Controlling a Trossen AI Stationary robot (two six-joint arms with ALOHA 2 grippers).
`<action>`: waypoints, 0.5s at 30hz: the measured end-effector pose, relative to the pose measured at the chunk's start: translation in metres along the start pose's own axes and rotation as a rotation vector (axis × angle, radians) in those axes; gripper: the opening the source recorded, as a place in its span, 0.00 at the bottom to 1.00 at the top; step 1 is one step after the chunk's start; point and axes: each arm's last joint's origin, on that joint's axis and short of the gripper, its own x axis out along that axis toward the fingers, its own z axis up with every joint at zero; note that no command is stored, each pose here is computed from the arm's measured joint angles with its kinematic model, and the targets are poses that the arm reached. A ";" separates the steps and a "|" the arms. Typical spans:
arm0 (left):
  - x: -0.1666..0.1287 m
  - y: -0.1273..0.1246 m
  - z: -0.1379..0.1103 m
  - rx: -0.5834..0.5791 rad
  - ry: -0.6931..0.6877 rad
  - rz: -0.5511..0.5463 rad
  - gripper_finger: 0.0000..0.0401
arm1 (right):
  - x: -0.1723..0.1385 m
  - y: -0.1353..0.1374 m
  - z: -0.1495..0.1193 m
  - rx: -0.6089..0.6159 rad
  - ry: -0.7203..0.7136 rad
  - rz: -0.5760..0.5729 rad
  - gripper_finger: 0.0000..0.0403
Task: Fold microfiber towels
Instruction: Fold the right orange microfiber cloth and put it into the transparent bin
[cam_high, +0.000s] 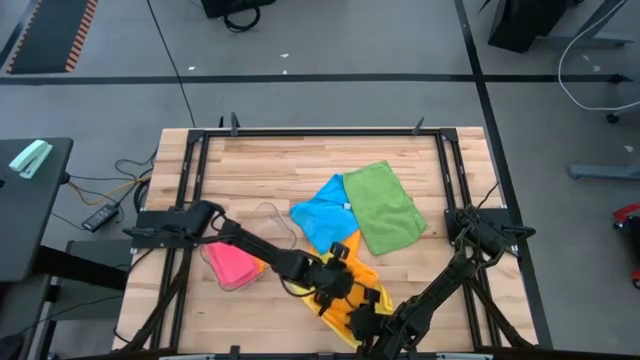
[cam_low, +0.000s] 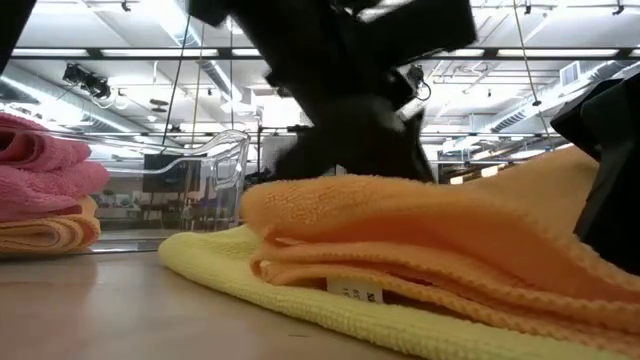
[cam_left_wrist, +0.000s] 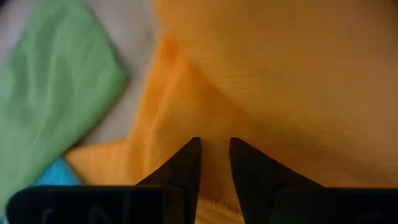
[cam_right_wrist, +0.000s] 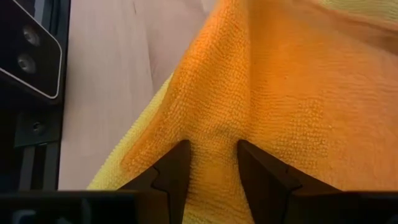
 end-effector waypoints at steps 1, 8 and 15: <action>0.001 0.000 -0.002 -0.011 0.015 0.020 0.23 | 0.000 0.000 0.000 0.000 0.000 0.001 0.35; -0.005 -0.014 -0.003 0.053 0.064 0.129 0.18 | 0.000 0.000 0.000 0.002 -0.001 0.002 0.35; -0.013 -0.029 -0.003 0.093 0.073 0.129 0.14 | -0.001 0.002 0.001 0.037 0.011 0.027 0.35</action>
